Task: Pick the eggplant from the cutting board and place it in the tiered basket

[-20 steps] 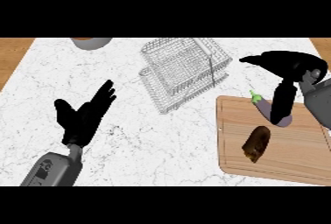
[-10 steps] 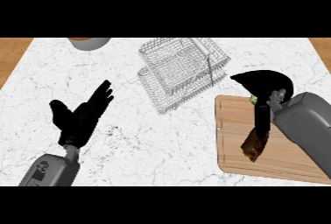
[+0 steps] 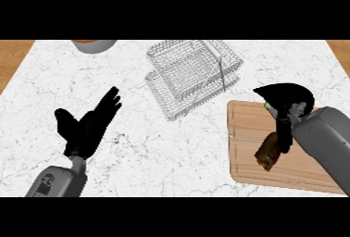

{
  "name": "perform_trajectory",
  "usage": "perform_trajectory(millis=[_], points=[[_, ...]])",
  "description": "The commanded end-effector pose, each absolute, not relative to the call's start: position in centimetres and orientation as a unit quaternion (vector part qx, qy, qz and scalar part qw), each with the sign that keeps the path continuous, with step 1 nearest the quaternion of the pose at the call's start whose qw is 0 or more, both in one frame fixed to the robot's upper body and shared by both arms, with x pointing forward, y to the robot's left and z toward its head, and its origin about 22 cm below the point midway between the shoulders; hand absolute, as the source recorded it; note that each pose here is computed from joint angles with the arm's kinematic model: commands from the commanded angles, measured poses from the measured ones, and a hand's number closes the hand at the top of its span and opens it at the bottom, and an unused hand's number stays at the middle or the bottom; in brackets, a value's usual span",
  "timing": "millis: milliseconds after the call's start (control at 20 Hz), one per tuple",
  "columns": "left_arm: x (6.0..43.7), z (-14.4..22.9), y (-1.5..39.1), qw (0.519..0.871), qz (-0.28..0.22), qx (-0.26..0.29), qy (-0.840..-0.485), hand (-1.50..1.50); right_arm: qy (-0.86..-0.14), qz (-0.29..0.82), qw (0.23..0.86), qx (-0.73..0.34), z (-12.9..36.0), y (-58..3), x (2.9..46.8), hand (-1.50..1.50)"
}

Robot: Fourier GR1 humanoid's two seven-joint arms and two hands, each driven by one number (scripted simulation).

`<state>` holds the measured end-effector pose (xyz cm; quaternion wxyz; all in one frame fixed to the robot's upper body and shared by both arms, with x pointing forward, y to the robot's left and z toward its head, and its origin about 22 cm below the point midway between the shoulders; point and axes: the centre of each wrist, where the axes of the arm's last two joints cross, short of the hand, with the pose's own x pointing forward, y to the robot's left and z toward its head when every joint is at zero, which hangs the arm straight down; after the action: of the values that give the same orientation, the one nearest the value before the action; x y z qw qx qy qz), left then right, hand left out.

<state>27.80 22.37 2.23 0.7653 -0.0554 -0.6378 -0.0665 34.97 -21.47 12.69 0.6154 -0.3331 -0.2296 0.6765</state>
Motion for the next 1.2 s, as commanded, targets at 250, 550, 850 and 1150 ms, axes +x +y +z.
perform_trajectory(millis=[250, 550, 850, 1150], points=[[28.0, 1.2, 22.4, 0.766, -0.062, -0.046, -0.638, 0.00, -0.219, 0.671, 0.604, -0.370, 11.3, -24.6, 34.2, -1.50], [28.5, 2.0, 22.6, 0.757, -0.068, -0.053, -0.647, 0.00, -0.238, 0.658, 0.608, -0.375, 11.2, -26.7, 34.9, -1.50], [28.5, 1.2, 22.1, 0.766, -0.072, -0.046, -0.637, 0.00, -0.252, 0.659, 0.606, -0.366, 7.4, -26.6, 34.2, -1.50], [26.8, 2.9, 22.4, 0.765, -0.064, -0.052, -0.639, 0.00, -0.244, 0.639, 0.623, -0.379, 7.4, -27.9, 34.9, -1.50]])
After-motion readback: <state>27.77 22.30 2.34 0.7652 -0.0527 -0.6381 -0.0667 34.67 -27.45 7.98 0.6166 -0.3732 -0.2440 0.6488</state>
